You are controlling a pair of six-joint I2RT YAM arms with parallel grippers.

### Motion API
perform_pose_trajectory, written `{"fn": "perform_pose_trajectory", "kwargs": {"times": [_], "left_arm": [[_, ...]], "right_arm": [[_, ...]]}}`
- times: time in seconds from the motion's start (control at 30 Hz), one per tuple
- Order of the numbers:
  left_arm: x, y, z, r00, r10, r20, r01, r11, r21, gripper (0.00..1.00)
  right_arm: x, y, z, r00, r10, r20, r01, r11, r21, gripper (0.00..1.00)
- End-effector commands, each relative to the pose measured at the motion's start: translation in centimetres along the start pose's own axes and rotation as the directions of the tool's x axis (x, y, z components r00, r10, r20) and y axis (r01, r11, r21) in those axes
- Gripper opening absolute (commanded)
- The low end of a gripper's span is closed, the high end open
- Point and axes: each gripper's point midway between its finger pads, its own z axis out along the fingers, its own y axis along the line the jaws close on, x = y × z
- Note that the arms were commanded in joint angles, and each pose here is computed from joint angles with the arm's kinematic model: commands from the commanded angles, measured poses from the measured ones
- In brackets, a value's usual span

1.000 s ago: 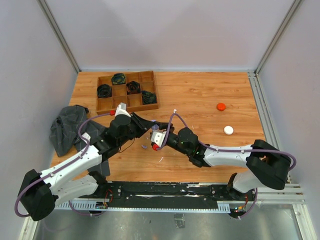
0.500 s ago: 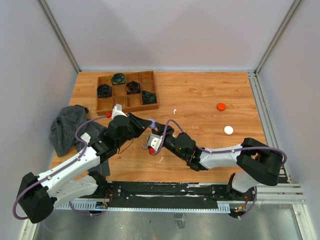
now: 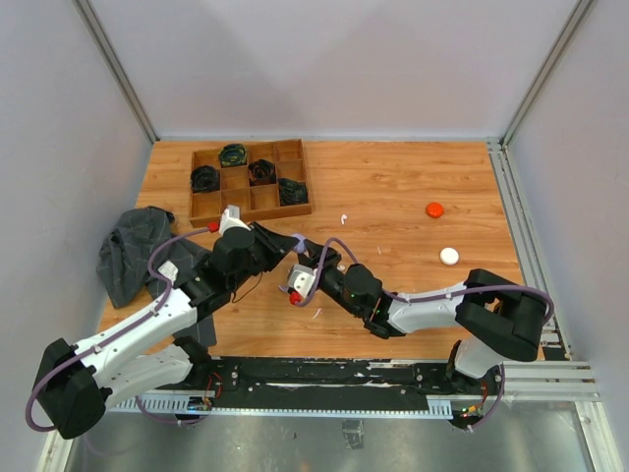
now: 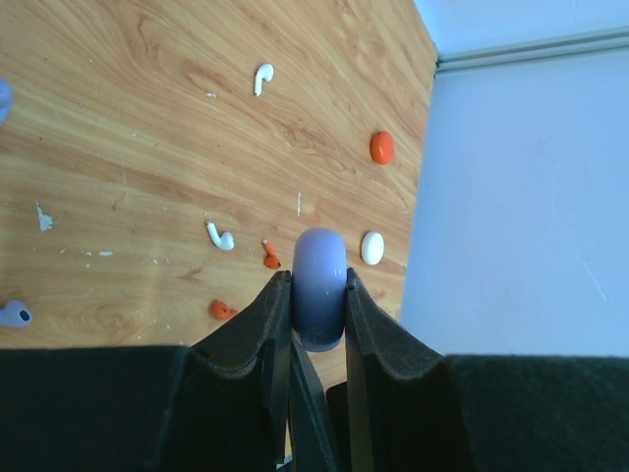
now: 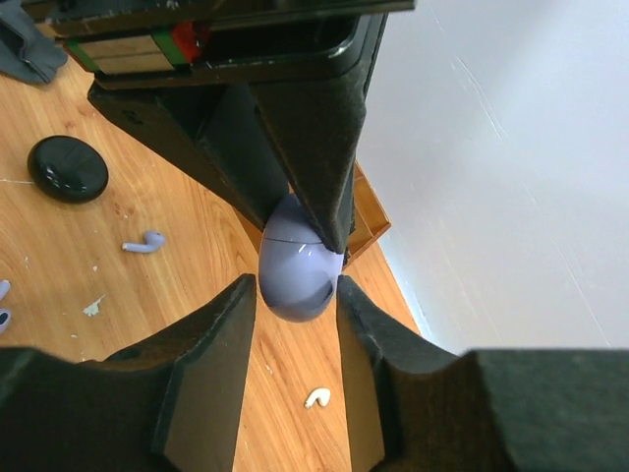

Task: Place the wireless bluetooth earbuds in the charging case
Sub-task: Pick up the charging case at the center of the board.

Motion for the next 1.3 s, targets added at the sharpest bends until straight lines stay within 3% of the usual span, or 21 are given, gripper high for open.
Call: {"fn": "perform_pose_trajectory", "kwargs": {"times": [0.0,0.17,0.3,0.43,0.67,0.8,0.97,1.27], "left_arm": [[-0.4,-0.7,-0.2,0.998,0.065,0.027,-0.066,0.997,0.041,0.00],[-1.2,-1.3,-0.6,0.969,0.236,0.078,-0.243,0.965,0.094,0.00],[-1.2,-1.4,-0.8,0.902,0.419,0.107,-0.431,0.893,0.133,0.00],[-0.5,-3.1,-2.2,0.803,0.574,0.162,-0.596,0.755,0.274,0.00],[0.7,-5.7,-4.4,0.621,0.734,0.274,-0.763,0.488,0.423,0.00],[2.2,-6.9,-5.4,0.545,0.782,0.302,-0.786,0.351,0.509,0.00],[3.7,-7.8,-6.5,0.489,0.803,0.342,-0.778,0.224,0.587,0.00],[5.4,-8.7,-7.5,0.446,0.821,0.357,-0.735,0.108,0.670,0.00]], "right_arm": [[-1.2,0.0,-0.5,0.998,0.054,0.037,-0.054,0.999,-0.008,0.43],[-1.4,-0.2,-1.5,0.985,0.168,0.029,-0.164,0.982,-0.094,0.61],[-1.0,-1.2,-3.0,0.937,0.349,-0.003,-0.341,0.913,-0.225,0.69],[-1.0,-3.1,-4.4,0.869,0.495,-0.032,-0.480,0.824,-0.300,0.75],[-2.5,-4.4,-5.8,0.762,0.647,-0.033,-0.591,0.673,-0.444,0.78],[-3.7,-4.4,-6.1,0.720,0.693,-0.032,-0.605,0.605,-0.519,0.77],[-4.5,-4.5,-6.4,0.694,0.719,-0.022,-0.601,0.563,-0.567,0.75],[-5.4,-4.3,-7.1,0.665,0.747,-0.019,-0.587,0.507,-0.631,0.61]]}}
